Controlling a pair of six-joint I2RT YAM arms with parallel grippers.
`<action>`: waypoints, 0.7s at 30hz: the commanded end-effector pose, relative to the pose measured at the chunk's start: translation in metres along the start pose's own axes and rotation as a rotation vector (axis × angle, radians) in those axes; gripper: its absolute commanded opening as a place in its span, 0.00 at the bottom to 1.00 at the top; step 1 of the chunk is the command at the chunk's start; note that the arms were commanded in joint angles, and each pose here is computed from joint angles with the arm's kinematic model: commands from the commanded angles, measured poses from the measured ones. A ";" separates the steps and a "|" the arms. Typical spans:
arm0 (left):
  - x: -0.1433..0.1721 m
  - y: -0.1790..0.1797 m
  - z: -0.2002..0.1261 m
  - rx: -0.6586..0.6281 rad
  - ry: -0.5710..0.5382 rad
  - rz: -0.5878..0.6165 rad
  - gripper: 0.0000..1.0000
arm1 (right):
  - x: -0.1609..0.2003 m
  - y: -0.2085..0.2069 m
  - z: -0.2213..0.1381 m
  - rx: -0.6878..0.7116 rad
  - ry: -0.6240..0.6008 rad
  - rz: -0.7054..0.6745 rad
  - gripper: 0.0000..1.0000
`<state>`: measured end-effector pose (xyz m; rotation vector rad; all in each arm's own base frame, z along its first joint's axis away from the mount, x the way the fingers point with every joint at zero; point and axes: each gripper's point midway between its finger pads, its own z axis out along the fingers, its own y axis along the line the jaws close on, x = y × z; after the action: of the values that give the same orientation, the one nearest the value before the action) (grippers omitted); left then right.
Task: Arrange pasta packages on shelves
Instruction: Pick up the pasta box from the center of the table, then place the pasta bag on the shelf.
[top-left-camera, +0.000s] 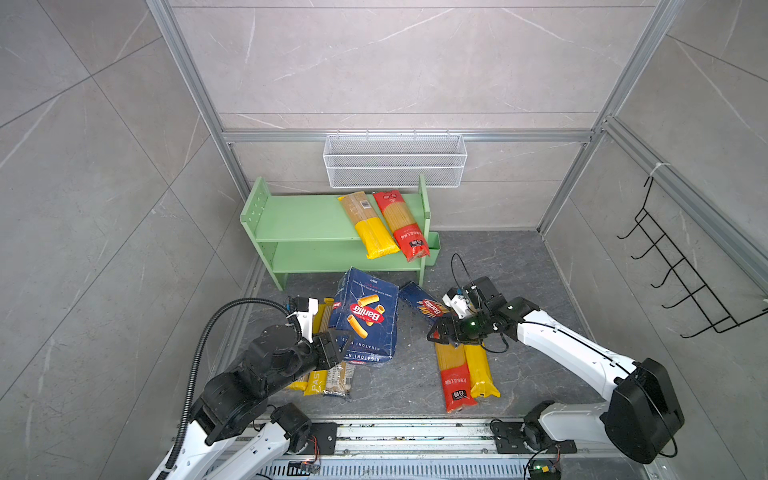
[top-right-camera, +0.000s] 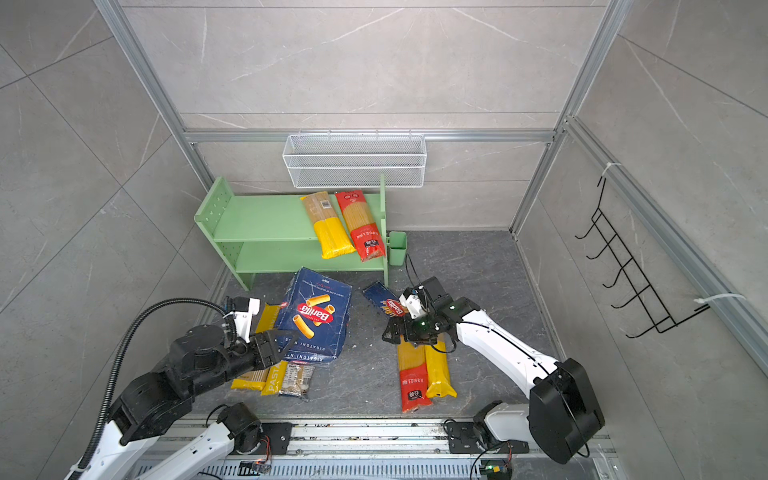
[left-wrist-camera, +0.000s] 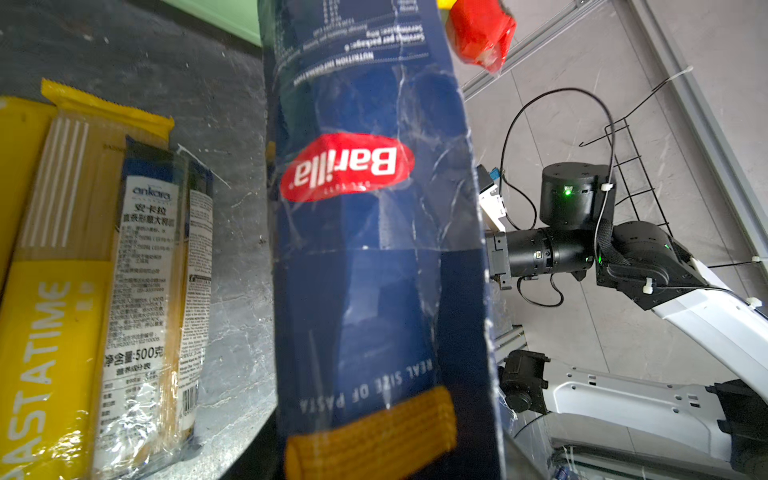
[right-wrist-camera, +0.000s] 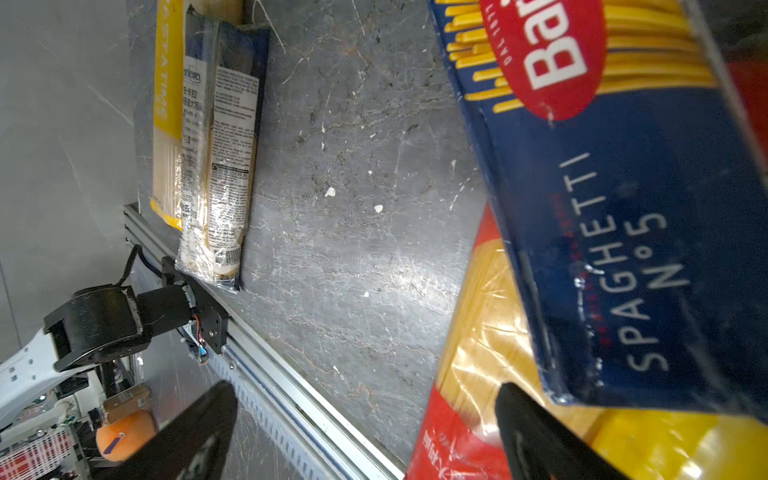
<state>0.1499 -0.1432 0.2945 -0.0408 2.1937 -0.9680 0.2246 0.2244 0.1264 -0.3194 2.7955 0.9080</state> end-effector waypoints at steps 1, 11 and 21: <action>-0.064 -0.052 -0.039 0.137 -0.251 0.120 0.16 | -0.002 0.000 -0.009 0.033 -0.015 -0.043 0.99; -0.128 -0.076 -0.048 0.022 -0.404 0.233 0.14 | -0.008 -0.004 -0.006 0.058 -0.025 -0.064 0.99; -0.192 -0.078 -0.028 -0.060 -0.392 0.200 0.10 | -0.015 0.003 -0.011 0.045 -0.041 -0.108 0.99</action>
<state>0.2409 -0.1364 0.4021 -0.0209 2.0665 -0.6467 0.2314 0.2195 0.1283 -0.3807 2.7701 0.8285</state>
